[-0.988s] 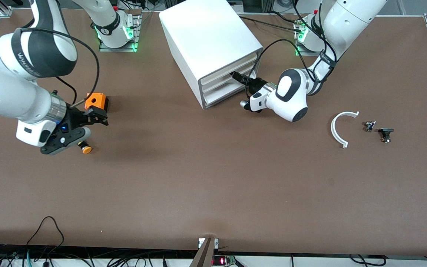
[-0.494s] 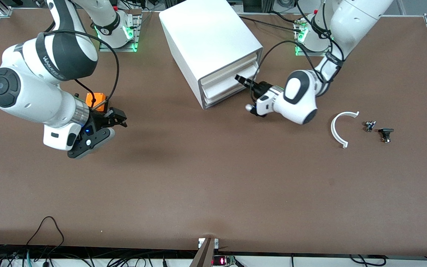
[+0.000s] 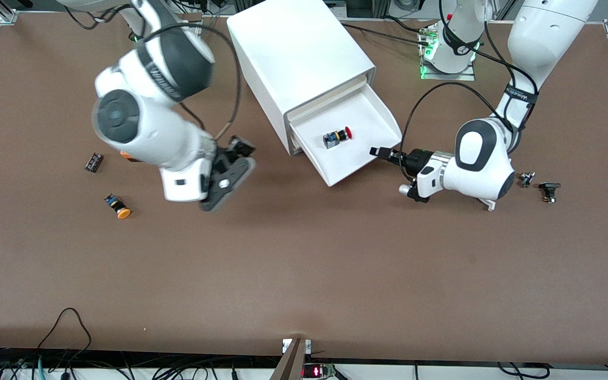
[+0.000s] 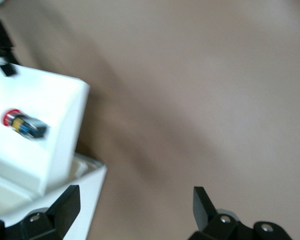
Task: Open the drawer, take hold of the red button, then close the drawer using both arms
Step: 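Reach the right gripper into the open drawer while the left withdraws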
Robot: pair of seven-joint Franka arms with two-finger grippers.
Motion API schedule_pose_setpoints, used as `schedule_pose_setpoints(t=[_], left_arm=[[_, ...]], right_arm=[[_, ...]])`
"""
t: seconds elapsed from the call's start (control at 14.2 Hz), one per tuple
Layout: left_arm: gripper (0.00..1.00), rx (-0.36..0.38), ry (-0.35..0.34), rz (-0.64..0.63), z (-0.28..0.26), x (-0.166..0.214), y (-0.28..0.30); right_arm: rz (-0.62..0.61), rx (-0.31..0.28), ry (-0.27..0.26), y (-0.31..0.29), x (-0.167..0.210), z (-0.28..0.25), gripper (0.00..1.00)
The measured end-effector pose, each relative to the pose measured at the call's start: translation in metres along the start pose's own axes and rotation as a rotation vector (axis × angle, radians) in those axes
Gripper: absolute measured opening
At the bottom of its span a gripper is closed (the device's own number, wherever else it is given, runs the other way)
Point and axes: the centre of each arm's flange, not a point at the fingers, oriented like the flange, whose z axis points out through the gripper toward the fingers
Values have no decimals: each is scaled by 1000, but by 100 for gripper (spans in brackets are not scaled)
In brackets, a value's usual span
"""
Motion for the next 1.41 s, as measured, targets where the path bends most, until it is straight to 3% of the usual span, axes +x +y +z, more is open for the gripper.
schedule_pose_setpoints(t=[0.14, 0.28, 0.35, 0.49, 0.71, 0.85, 0.99, 1.41], left_arm=[[70, 58, 104, 29, -33, 5, 8], [92, 172, 280, 76, -108, -3, 25], [99, 225, 368, 95, -153, -17, 34], [100, 379, 461, 143, -226, -61, 55], [100, 630, 431, 153, -281, -137, 92], [100, 766, 409, 54, -295, -176, 107], [100, 875, 420, -50, -296, -186, 113], [100, 907, 433, -116, -277, -176, 123]], right_arm=[[-81, 4, 38, -52, 26, 24, 100], [-176, -13, 53, -95, 42, 51, 100], [-230, -27, 51, -110, 46, 64, 100], [-353, -41, 24, -131, 50, 91, 100], [-486, -72, -23, -169, 50, 118, 100], [-530, -88, -50, -192, 48, 132, 100], [-549, -90, -82, -197, 44, 148, 100], [-618, -96, -212, -211, 24, 185, 100]])
